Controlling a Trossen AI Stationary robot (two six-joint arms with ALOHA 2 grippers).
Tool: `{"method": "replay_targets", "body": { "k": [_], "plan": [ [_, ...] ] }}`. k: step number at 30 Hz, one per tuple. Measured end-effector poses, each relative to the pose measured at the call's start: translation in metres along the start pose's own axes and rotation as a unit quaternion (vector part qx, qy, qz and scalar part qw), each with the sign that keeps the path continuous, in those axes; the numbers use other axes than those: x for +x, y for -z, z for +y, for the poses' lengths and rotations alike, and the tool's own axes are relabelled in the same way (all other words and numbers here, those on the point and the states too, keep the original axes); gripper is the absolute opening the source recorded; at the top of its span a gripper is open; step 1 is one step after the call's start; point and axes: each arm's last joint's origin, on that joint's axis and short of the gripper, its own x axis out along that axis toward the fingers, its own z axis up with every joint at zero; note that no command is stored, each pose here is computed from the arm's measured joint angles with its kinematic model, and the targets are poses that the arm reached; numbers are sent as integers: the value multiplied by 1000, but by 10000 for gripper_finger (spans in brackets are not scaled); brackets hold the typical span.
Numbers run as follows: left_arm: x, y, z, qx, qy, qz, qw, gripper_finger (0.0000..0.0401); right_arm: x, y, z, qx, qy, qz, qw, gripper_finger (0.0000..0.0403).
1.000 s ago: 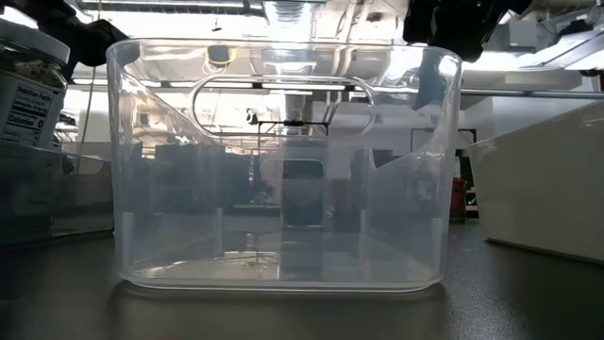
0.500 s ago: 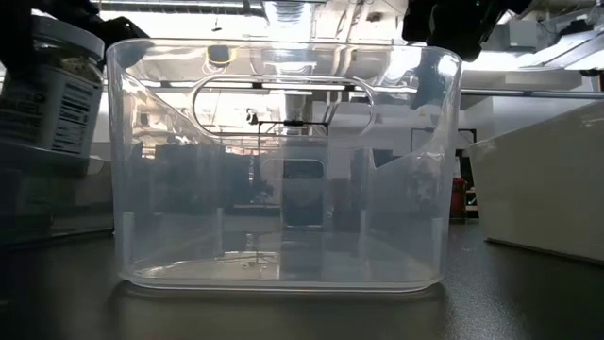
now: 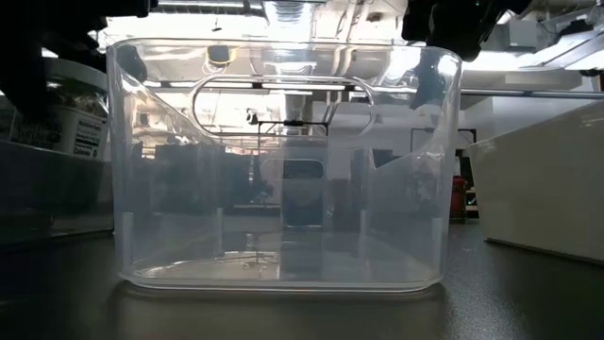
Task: Sort spices by type
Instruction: Put the right white seasoning bottle into the black bin
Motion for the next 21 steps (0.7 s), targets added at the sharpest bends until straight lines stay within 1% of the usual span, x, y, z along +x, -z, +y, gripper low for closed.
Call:
{"method": "replay_targets", "body": {
  "k": [11, 21],
  "plan": [
    [1, 0, 9, 15, -16, 13, 1000, 204, 0, 0, 0, 0, 0, 0, 1000, 353],
    [-1, 1, 11, 19, -26, 2, 999, 204, 0, 0, 0, 0, 0, 0, 1000, 353]
  ]
}}
